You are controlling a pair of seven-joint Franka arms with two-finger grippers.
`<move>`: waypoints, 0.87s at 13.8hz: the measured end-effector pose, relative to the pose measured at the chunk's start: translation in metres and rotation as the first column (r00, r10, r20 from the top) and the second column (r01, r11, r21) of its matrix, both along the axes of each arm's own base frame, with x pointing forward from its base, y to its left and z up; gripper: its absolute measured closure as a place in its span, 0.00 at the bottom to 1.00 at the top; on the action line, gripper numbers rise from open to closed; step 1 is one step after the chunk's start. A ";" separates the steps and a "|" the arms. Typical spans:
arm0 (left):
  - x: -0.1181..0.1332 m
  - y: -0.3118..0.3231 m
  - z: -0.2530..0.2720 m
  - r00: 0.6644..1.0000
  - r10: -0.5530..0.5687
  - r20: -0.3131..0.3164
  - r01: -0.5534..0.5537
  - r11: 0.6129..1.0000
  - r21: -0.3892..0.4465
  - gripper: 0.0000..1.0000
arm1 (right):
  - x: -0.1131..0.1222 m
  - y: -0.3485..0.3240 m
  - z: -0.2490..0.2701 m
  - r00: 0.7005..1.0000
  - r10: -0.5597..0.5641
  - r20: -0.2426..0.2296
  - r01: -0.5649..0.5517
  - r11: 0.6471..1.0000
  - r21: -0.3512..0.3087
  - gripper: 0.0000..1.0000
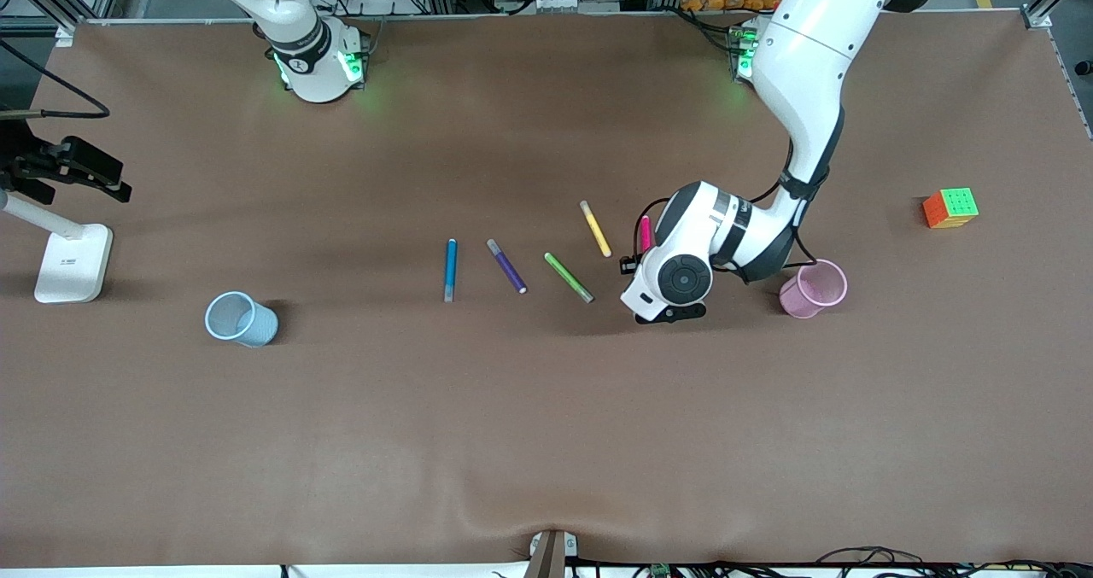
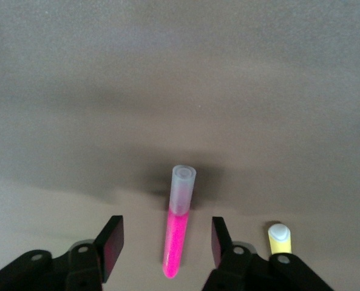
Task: Place pink and blue markers in matching cups
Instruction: 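Grasp the pink marker with the left gripper while the right gripper reaches the blue marker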
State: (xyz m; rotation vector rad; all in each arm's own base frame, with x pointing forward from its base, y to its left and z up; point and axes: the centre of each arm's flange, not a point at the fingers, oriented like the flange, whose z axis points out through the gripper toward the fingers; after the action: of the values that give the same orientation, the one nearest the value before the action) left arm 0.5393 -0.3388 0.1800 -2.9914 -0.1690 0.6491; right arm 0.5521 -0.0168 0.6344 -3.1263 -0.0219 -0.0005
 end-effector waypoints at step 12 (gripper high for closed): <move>-0.008 0.004 -0.019 0.999 0.042 0.000 -0.042 0.999 -0.025 0.44 | -0.009 -0.020 -0.007 0.996 -0.037 -0.080 0.037 0.999 -0.004 0.00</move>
State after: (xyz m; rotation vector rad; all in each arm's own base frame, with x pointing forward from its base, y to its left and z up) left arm 0.5313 -0.3350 0.1608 -3.0197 -0.2266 0.6587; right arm 0.5429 -0.0369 0.6270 -3.1259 0.0376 0.1244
